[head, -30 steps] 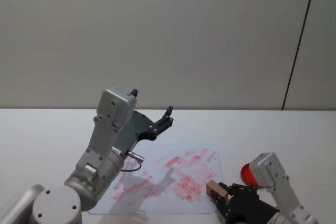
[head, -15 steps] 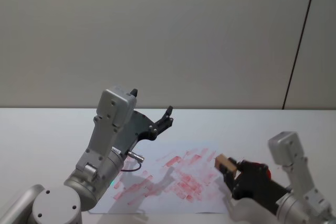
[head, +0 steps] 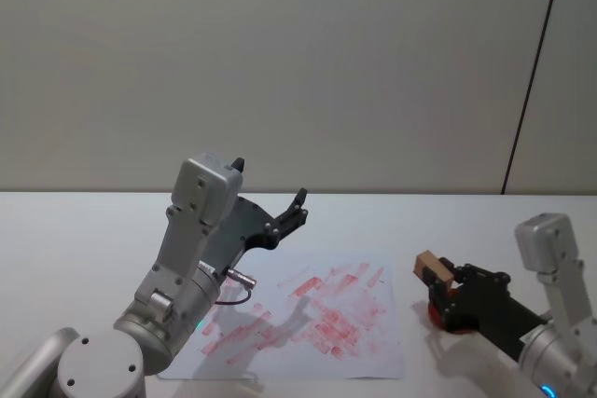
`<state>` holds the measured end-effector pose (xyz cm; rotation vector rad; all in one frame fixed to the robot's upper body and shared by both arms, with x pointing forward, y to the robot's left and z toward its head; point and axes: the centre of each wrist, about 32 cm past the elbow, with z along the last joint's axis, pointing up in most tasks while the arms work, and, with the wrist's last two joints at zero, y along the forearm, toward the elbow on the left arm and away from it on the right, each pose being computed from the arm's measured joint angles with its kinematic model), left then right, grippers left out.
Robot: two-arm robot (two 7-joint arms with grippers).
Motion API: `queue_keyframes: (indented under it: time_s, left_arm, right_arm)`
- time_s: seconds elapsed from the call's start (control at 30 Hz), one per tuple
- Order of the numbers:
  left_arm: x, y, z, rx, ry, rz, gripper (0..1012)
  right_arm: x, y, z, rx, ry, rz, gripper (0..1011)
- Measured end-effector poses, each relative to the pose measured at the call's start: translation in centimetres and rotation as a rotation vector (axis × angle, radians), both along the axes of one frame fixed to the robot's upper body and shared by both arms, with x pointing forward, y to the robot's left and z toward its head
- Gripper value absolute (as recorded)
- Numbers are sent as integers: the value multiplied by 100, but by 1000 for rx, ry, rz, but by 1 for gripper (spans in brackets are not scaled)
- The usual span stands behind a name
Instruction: Use the one hand to pick up the stamp and affix it onto the A4 paper.
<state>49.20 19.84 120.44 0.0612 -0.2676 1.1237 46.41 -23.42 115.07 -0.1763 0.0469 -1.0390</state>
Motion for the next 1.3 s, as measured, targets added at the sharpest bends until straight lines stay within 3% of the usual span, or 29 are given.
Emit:
queue_keyframes:
  time_s: [0.53,1.3]
  left_arm:
    - [0,0,0,0,0,0,1002]
    - [0,0,0,0,0,0,1002]
  right_arm:
    - [73,-134,-89,-27,59,-57,217]
    - [109,-177,-200,-69,102,-58,221]
